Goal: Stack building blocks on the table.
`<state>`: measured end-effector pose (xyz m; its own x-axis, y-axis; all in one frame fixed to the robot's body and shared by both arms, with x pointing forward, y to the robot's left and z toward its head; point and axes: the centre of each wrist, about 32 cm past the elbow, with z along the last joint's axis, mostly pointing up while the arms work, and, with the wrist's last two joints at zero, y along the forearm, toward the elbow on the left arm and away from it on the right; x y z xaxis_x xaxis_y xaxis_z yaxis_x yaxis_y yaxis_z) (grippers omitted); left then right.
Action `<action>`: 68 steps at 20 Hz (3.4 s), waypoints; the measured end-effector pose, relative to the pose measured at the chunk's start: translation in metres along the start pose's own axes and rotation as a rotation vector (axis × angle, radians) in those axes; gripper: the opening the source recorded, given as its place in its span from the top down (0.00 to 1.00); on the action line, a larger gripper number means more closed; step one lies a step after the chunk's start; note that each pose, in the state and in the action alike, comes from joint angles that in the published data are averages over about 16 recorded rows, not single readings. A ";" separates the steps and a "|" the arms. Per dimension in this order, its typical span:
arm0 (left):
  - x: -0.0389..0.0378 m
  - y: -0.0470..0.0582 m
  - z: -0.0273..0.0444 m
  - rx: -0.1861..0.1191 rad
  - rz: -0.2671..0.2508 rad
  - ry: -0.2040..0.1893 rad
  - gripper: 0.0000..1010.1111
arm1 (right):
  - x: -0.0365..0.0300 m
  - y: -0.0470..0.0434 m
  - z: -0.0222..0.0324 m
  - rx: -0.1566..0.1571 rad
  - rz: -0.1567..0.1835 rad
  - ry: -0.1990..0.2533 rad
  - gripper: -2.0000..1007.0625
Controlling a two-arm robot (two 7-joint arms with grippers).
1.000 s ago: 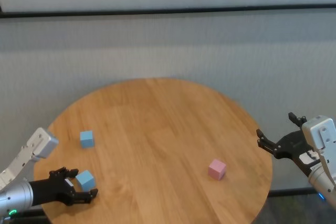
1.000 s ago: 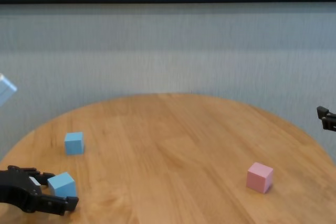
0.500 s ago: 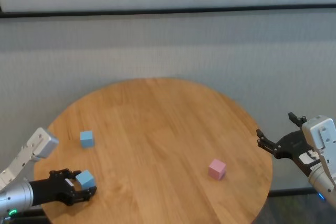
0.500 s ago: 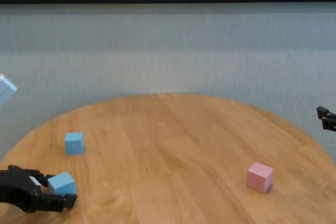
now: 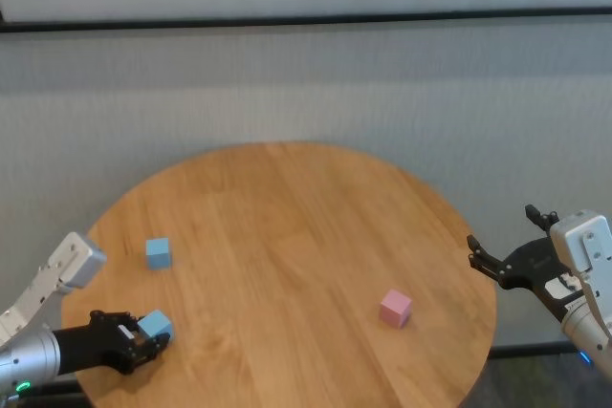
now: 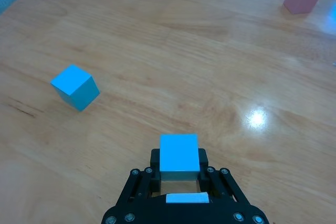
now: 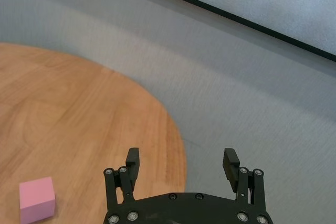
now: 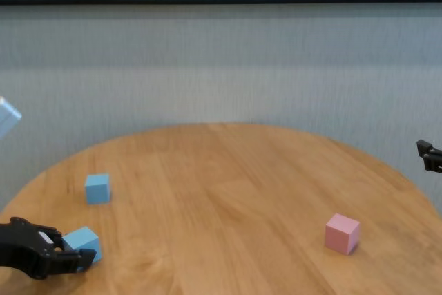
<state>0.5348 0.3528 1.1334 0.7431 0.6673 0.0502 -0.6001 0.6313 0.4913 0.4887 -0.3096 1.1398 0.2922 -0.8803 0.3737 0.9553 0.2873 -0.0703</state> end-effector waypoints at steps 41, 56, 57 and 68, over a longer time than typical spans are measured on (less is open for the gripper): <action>-0.0383 -0.082 0.0737 -0.001 -0.258 -0.204 0.61 | 0.0000 0.0000 0.0000 0.000 0.000 0.000 0.01; -0.0403 -0.090 0.0737 0.014 -0.277 -0.264 0.56 | 0.0000 0.0000 0.0000 0.000 0.000 0.000 0.01; -0.0402 -0.090 0.0737 0.013 -0.276 -0.262 0.55 | 0.0000 0.0000 0.0000 0.000 0.000 0.000 0.01; -0.0374 -0.084 0.0740 -0.011 -0.305 -0.228 0.24 | 0.0000 0.0000 0.0000 0.000 0.000 0.000 0.01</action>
<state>0.5794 0.2455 1.1545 0.9339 0.3444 0.0959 -0.3439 0.7923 0.5039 0.4887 -0.3096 1.1398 0.2922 -0.8803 0.3737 0.9553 0.2873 -0.0702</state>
